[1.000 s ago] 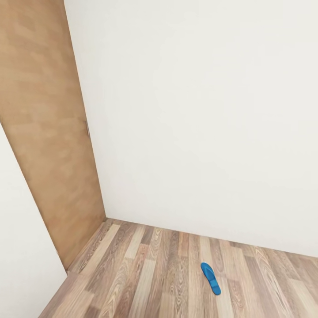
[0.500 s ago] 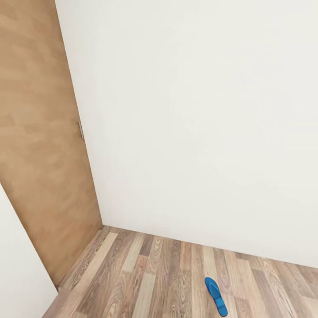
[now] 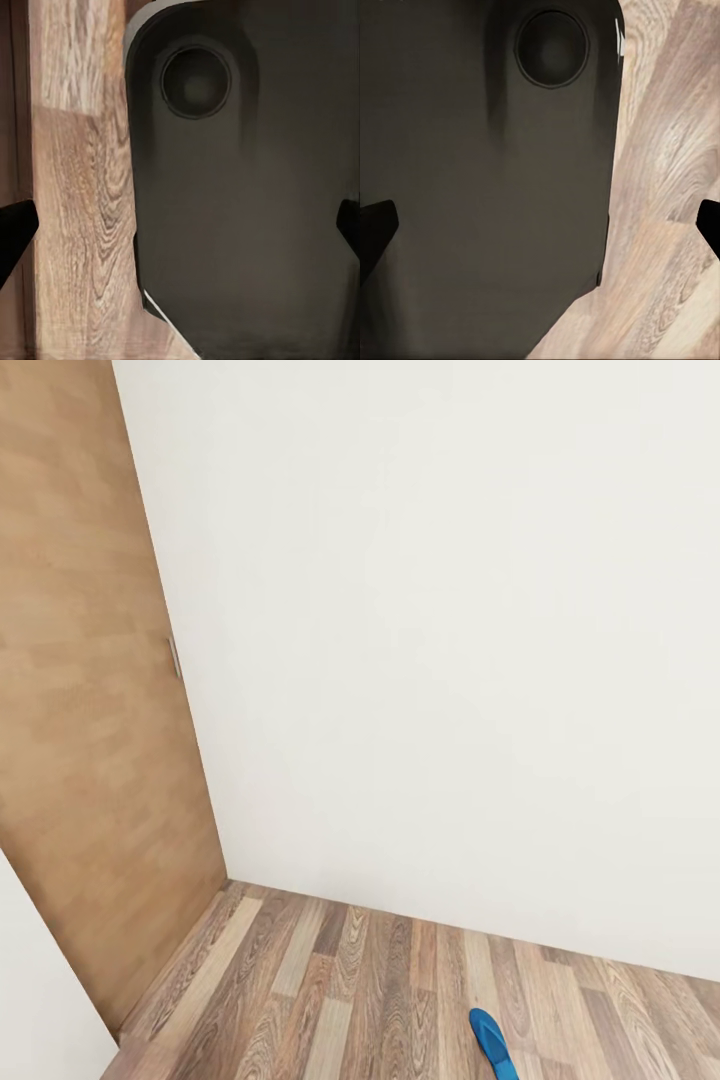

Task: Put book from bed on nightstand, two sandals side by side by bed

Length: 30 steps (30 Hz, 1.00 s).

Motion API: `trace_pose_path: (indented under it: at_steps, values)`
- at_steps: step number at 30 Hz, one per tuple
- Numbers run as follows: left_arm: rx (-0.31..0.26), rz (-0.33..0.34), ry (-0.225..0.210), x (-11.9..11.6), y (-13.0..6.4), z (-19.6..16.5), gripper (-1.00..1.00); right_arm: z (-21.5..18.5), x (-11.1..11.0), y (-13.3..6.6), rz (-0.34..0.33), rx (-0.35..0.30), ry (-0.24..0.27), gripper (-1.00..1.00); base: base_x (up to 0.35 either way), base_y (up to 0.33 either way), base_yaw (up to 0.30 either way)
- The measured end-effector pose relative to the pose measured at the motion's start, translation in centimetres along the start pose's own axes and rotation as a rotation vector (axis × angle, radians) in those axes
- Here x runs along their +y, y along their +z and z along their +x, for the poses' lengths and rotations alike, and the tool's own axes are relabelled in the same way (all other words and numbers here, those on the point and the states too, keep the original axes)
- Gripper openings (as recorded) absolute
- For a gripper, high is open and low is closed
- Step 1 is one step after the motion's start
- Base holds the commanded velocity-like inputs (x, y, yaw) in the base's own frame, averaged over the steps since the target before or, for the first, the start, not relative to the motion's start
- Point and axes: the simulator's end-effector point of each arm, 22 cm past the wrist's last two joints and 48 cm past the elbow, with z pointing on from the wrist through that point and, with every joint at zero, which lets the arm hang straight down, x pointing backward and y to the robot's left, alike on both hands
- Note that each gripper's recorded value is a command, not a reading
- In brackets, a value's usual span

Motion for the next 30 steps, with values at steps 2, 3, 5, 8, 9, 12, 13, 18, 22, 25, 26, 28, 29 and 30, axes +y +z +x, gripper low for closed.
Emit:
trace_pose_path:
  at_steps: [2, 3, 5, 8, 9, 12, 13, 18, 22, 25, 26, 28, 29, 30]
  values:
    - [0.017, 0.013, -0.004, -0.8, 0.0, 1.2, 1.0, 0.0, 0.0, 0.0, -0.002, 0.0, 0.002, 1.0, 0.0, 0.0, 0.0]
    - [0.021, 0.015, -0.005, -0.9, -0.1, 1.6, 1.0, 0.0, 0.0, 0.0, -0.002, -0.001, 0.002, 1.0, 0.0, 0.0, 0.0]
    - [0.03, 0.017, -0.005, -1.0, -0.1, 2.4, 1.0, 0.0, 0.1, 0.0, -0.003, -0.001, 0.002, 1.0, 0.0, 0.0, 0.0]
    - [0.039, 0.02, -0.005, -1.2, -0.2, 3.4, 1.0, 0.0, 0.1, 0.0, -0.004, -0.001, 0.003, 1.0, 0.0, 0.0, 0.0]
    - [0.041, 0.02, -0.004, -1.2, -0.2, 3.7, 1.0, 0.0, 0.1, 0.0, -0.004, -0.001, 0.003, 1.0, 0.0, 0.0, 0.0]
    - [0.033, 0.018, -0.003, -1.1, -0.3, 4.1, 1.0, 0.0, 0.0, 0.0, -0.003, -0.001, 0.008, 1.0, 0.075, 0.0, 0.0]
    - [0.03, 0.016, -0.004, -1.0, -0.3, 4.2, 1.0, 0.0, 0.0, 0.0, -0.003, -0.001, 0.011, 1.0, 0.186, 0.0, 0.0]
    - [0.027, 0.013, -0.005, -0.8, -0.5, 5.0, 1.0, 0.0, 0.0, 0.0, -0.003, -0.002, 0.016, 1.0, 0.262, 0.0, 0.0]
    - [0.013, 0.011, -0.006, -0.7, -0.5, 4.7, 1.0, 0.0, 0.0, 0.0, -0.002, -0.002, 0.018, 1.0, 0.317, 0.0, 0.0]
    - [-0.006, 0.011, -0.006, -0.7, -0.5, 3.9, 1.0, 0.0, 0.0, 0.0, -0.002, -0.002, 0.018, 1.0, 0.328, 0.0, 0.0]
    - [-0.012, 0.011, -0.006, -0.7, -0.5, 3.6, 1.0, 0.0, 0.0, 0.0, -0.002, -0.002, 0.018, 1.0, 0.33, 0.0, 0.0]
    - [-0.023, 0.01, -0.006, -0.6, -0.5, 3.0, 1.0, 0.0, 0.0, 0.0, -0.002, -0.002, 0.018, 1.0, 0.32, 0.0, 0.0]
    - [-0.029, 0.011, -0.007, -0.7, -0.5, 2.7, 1.0, 0.0, 0.0, 0.0, -0.002, -0.002, 0.018, 1.0, 0.283, 0.0, 0.0]
    - [-0.031, 0.011, -0.007, -0.6, -0.5, 2.6, 1.0, 0.0, 0.0, 0.0, -0.002, -0.002, 0.018, 1.0, 0.262, 0.0, 0.0]
